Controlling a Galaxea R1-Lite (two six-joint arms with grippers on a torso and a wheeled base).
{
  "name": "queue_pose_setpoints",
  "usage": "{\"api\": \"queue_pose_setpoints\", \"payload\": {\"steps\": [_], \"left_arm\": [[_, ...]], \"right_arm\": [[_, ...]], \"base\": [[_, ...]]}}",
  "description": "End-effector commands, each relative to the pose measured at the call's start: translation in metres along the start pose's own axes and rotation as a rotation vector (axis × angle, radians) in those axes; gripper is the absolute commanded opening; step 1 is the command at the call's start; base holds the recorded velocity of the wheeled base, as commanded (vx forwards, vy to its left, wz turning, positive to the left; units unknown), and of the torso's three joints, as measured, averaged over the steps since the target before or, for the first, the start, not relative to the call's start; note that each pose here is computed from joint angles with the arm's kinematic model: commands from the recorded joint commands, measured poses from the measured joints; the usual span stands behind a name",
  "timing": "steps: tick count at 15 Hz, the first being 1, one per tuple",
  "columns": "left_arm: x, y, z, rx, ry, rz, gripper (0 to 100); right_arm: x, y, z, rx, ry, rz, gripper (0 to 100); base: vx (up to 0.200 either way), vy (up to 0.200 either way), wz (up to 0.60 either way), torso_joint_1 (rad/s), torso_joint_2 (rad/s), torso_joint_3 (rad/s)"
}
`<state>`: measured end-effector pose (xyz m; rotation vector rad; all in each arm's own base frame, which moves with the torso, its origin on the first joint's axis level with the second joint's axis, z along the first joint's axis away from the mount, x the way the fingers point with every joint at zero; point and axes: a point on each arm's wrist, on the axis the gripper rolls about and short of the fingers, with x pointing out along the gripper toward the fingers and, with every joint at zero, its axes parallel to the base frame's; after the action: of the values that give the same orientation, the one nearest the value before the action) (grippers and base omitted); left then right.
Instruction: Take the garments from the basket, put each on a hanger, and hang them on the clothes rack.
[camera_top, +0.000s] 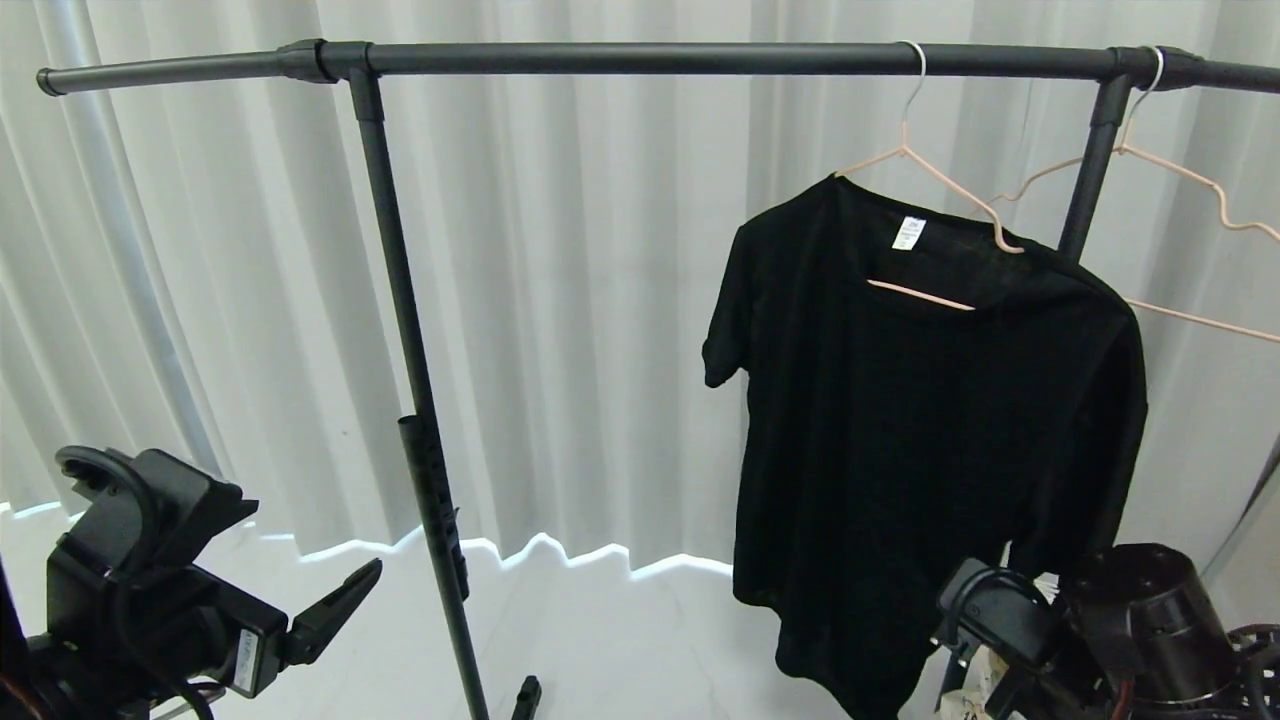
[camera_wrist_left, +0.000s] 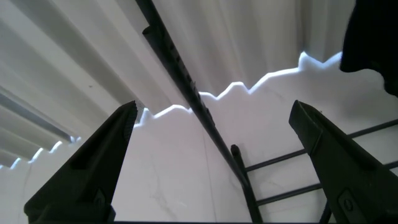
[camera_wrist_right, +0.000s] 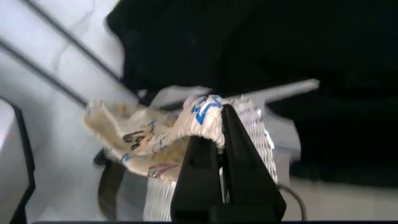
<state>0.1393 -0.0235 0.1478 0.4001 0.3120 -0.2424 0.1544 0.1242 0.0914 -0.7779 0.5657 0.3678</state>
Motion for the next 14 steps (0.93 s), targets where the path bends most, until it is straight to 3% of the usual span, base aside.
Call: {"api": "queue_pose_setpoints", "payload": {"steps": [1,4,8,11,14], "left_arm": [[0.002,0.0,0.0,0.0,0.005,-0.002,100],[0.002,0.0,0.0,-0.001,0.007,-0.007,100],[0.0,-0.014,0.006,-0.002,-0.039,-0.104,100],[-0.001,-0.032,0.034,-0.145,-0.132,-0.25,100],[-0.003,-0.046,0.043,-0.155,-0.157,-0.343,100]], "right_arm": [[-0.006,-0.014,0.028,0.034,-0.055,-0.017,0],[-0.008,-0.024,0.053,0.052,-0.086,-0.025,0],[-0.009,-0.024,0.086,0.076,-0.167,-0.016,0],[-0.007,-0.025,0.123,0.17,-0.252,-0.01,0],[-0.012,-0.019,0.149,0.2,-0.326,0.014,0]], "base": [[-0.2,0.0,0.0,0.002,0.01,0.002],[-0.2,0.0,0.0,0.005,0.0,0.002],[0.0,0.0,0.0,0.0,0.0,0.0],[0.0,0.0,0.0,0.0,0.0,0.0],[0.0,0.0,0.0,0.0,0.0,0.0]]}}
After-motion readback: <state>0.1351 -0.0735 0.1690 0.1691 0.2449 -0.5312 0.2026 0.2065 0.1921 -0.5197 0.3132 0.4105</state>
